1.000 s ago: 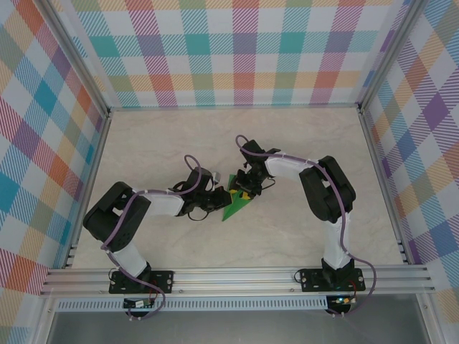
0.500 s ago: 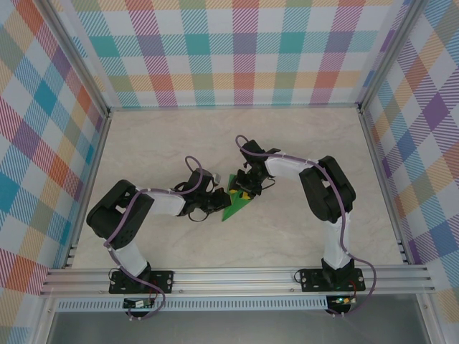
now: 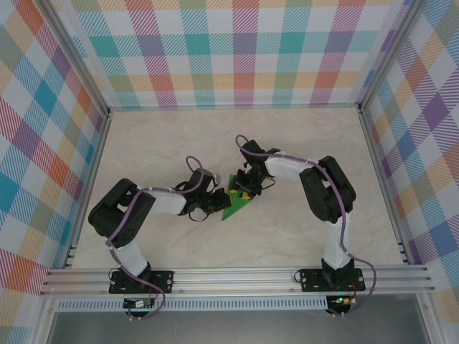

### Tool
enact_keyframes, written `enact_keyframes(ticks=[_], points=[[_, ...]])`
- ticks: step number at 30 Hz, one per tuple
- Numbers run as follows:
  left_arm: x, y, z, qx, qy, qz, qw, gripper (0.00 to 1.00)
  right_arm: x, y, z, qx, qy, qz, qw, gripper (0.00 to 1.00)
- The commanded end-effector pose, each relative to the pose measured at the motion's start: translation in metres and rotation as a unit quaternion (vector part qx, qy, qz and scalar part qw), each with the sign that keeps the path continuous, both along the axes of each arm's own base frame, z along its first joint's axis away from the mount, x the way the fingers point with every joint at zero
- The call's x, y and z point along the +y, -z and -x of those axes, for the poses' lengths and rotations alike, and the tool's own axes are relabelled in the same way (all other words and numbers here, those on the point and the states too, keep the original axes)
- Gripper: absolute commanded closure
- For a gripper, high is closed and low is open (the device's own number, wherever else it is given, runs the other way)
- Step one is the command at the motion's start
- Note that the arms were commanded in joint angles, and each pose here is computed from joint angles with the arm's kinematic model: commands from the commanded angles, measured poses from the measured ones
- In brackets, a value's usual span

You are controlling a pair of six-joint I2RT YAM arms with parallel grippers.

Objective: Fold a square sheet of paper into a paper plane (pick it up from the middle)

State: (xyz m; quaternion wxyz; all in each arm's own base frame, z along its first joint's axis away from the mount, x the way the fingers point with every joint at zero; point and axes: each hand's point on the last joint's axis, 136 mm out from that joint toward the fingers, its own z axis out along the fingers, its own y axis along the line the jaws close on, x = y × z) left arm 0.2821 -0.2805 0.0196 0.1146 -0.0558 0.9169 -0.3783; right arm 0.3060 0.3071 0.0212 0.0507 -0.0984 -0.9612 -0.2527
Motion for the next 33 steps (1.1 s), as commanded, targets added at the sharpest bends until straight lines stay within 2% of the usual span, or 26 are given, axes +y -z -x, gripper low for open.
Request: enact_keyframes(ticks=[1,6,10,12,15,18,24,33], points=[[0.022,0.031,0.016,0.048,-0.004,-0.062,0.997,0.96,-0.021,0.015,0.012,0.0,-0.01,0.062,0.998,0.57],[0.03,0.042,0.025,0.064,0.003,-0.084,0.994,0.98,-0.018,-0.048,-0.001,-0.083,-0.008,0.02,0.996,0.55],[0.036,0.051,0.033,0.079,0.006,-0.095,0.992,1.0,-0.026,-0.059,0.0,-0.131,-0.011,0.009,0.991,0.57],[0.038,0.054,0.036,0.083,0.008,-0.101,0.991,1.0,-0.022,-0.055,0.002,-0.139,-0.031,-0.003,0.99,0.67],[0.038,0.057,0.037,0.086,0.011,-0.103,0.991,1.0,-0.008,-0.049,0.005,-0.145,-0.073,-0.036,0.986,0.9],[0.039,0.06,0.039,0.091,0.012,-0.105,0.99,1.0,0.004,-0.045,0.005,-0.153,-0.099,-0.068,0.981,1.0],[0.041,0.062,0.04,0.095,0.011,-0.111,0.989,1.0,0.018,-0.031,0.006,-0.15,-0.125,-0.08,0.977,1.0],[0.042,0.064,0.041,0.099,0.009,-0.115,0.988,1.0,0.021,-0.007,0.003,-0.141,-0.132,-0.054,0.98,1.0]])
